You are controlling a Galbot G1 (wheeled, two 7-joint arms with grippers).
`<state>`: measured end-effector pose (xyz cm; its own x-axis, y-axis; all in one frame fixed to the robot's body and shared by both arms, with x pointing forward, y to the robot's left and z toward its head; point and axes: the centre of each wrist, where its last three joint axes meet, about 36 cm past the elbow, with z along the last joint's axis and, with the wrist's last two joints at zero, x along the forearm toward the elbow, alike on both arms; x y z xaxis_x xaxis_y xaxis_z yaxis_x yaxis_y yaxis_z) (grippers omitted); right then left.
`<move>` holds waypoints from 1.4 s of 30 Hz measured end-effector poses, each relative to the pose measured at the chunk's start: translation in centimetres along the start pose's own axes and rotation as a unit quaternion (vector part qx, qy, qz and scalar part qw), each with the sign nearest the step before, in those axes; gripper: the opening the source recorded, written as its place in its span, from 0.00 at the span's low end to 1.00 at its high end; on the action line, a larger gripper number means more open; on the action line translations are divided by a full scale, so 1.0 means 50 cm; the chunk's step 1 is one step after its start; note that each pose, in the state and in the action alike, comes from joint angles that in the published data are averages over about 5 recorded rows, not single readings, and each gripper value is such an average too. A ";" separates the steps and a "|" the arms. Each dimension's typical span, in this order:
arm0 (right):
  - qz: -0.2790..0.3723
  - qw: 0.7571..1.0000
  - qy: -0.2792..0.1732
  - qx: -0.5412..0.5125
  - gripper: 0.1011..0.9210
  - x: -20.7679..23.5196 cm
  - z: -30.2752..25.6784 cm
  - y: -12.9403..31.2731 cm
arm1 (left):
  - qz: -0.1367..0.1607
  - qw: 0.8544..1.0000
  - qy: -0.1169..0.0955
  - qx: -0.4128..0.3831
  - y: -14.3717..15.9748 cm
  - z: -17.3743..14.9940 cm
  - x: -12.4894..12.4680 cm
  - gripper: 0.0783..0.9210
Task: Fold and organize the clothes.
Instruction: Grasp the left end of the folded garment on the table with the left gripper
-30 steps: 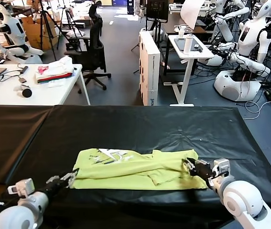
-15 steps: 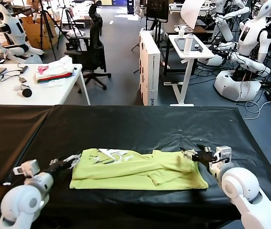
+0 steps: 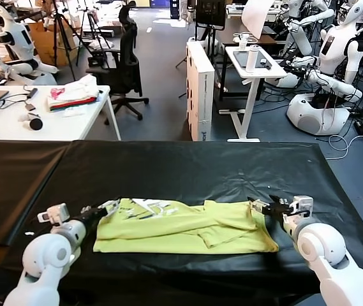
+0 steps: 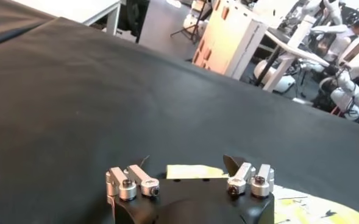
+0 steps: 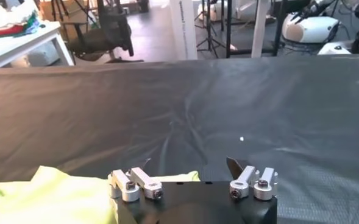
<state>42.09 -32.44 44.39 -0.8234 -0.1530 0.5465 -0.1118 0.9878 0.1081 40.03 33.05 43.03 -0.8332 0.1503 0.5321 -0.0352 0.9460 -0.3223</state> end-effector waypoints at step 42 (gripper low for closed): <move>0.009 0.999 -0.010 -0.029 0.05 -0.015 0.030 -0.012 | -0.007 1.000 -0.004 0.004 0.031 0.012 0.006 0.09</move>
<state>41.95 -32.89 42.67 -0.8358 -0.1344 0.5323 -0.0646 0.9869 0.1476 39.41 34.38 42.24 -0.8366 0.1355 0.5307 -0.0505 0.9457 -0.3210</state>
